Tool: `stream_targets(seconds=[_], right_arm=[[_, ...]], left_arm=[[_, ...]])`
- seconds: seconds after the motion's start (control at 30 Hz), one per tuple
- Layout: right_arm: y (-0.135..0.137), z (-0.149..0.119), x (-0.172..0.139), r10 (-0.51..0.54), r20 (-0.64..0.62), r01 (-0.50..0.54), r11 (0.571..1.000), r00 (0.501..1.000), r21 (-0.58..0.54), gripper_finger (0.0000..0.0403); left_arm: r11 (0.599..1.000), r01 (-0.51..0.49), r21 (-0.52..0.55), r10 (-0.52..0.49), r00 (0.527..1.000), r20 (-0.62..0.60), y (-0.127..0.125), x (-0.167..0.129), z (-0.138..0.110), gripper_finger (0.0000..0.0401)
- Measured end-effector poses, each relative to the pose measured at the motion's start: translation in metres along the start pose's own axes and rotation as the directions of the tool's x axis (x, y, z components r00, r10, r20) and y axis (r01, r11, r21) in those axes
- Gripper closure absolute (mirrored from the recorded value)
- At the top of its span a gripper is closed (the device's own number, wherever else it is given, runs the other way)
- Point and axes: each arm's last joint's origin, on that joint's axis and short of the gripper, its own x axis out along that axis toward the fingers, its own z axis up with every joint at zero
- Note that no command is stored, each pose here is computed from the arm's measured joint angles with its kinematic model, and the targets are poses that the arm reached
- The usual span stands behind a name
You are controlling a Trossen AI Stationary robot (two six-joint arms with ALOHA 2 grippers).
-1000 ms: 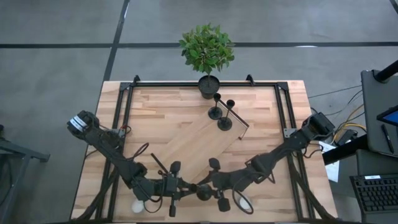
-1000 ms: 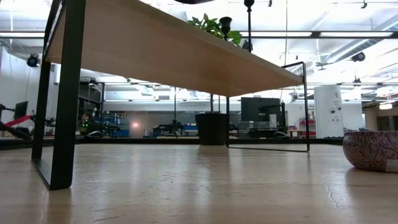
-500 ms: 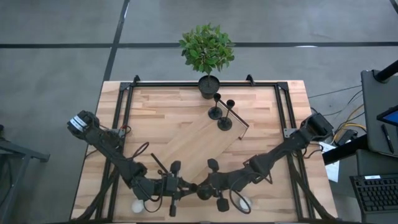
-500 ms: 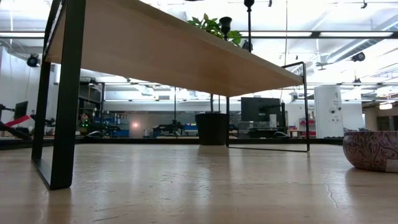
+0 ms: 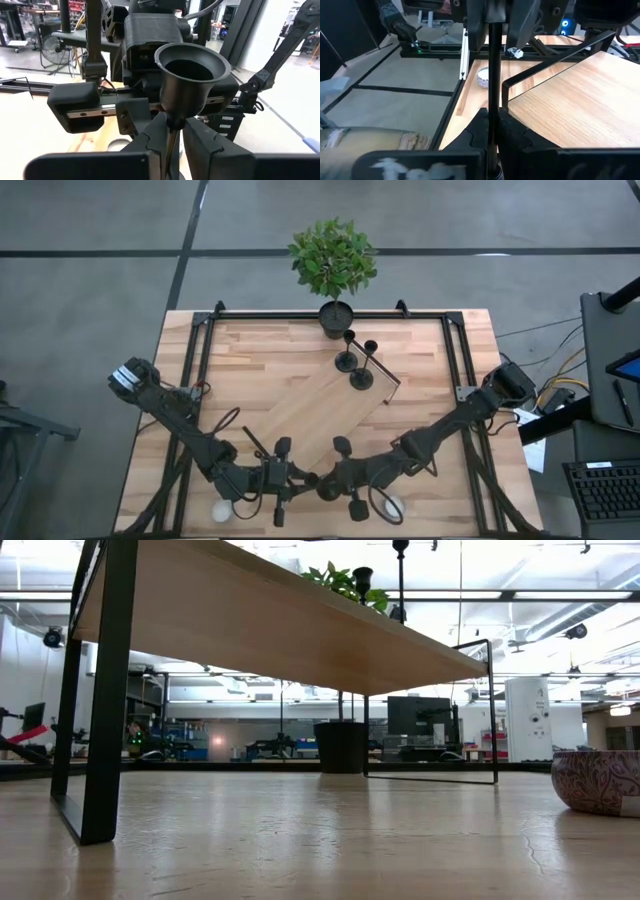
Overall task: Pick & Place candle stick holders
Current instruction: Put the black candle holder on the shelf aligned with the other candle holder
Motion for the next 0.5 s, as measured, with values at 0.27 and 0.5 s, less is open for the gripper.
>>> stream_targets(seconds=[0.27,0.5], right_arm=[[0.0,0.015,-0.013,0.007,0.043,-0.006,1.0,0.999,-0.019,0.0389],[-0.006,0.033,-0.043,-0.054,0.033,0.056,0.997,0.998,-0.055,0.0389]], left_arm=[[1.0,0.002,-0.002,-0.002,1.0,-0.027,0.0,0.0,-0.003,0.0283],[1.0,0.01,0.0,-0.01,0.999,-0.03,-0.002,-0.002,-0.005,0.0244]])
